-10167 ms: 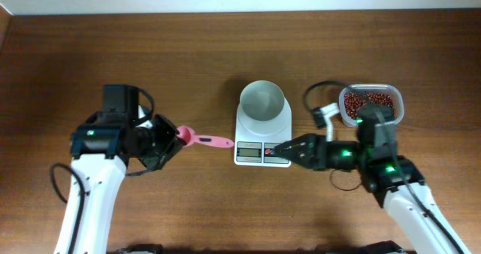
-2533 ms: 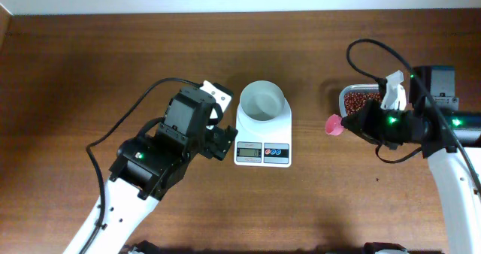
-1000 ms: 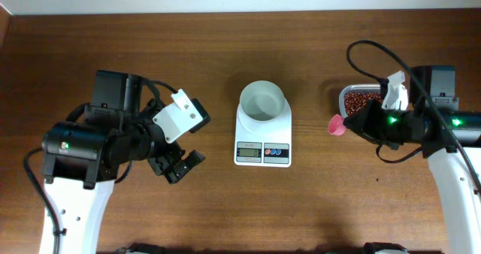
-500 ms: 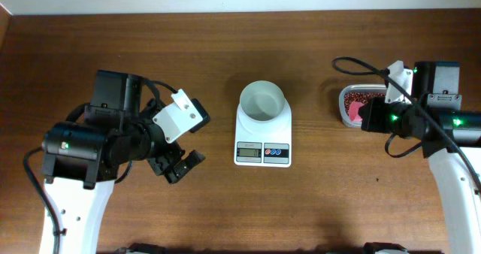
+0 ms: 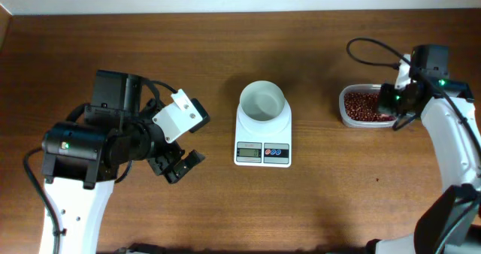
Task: Scoop and weigh 50g on scale
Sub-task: 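Dip the pink scoop into the bean tub with the right gripper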
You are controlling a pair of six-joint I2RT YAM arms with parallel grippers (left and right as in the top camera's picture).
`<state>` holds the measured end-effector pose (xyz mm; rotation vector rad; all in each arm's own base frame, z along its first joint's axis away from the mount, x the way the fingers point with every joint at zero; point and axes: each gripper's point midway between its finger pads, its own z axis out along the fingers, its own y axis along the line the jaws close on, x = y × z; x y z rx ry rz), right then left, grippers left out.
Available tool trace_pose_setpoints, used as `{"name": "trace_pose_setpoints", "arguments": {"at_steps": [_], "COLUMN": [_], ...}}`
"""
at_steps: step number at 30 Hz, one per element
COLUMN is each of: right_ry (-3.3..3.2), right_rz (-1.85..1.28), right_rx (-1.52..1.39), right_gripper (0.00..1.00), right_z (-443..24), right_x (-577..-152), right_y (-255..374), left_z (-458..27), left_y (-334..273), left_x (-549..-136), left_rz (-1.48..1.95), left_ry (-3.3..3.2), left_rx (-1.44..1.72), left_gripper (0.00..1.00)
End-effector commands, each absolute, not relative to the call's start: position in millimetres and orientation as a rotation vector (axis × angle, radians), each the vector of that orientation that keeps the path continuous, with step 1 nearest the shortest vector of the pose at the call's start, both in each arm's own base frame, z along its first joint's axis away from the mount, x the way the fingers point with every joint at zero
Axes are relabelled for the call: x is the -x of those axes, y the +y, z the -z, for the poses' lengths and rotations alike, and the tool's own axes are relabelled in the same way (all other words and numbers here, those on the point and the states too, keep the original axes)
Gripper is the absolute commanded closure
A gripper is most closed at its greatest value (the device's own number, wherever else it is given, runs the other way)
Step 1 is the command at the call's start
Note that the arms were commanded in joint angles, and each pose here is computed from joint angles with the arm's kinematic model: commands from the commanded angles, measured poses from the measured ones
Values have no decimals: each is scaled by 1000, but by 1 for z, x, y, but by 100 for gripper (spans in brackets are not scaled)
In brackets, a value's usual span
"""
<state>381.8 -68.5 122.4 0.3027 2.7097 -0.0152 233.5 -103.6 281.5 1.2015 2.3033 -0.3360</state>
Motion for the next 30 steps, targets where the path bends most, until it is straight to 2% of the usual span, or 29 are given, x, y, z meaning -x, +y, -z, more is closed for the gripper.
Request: {"name": "trace_pose_setpoints", "arguments": {"at_steps": [1, 8, 16, 30], "right_ry": [2690, 2818, 2820, 2498], "right_rz": [-11, -240, -520, -1043], "right_rx": [-285, -273, -319, -570], "right_gripper": [96, 96, 96, 96], "right_z": [-120, -75, -60, -100], "right_x": [-394, -389, -389, -388], "right_y": [-69, -42, -27, -70], "left_z": [-285, -285, -285, -285], "left_y": [-103, -103, -103, -103], "left_x": [-235, -235, -235, -235], "left_rz": [326, 326, 326, 326], "left_ry": [2281, 2281, 2281, 2281], "left_rx": [-1218, -1218, -1218, -1218], "left_gripper": [1, 1, 1, 1]}}
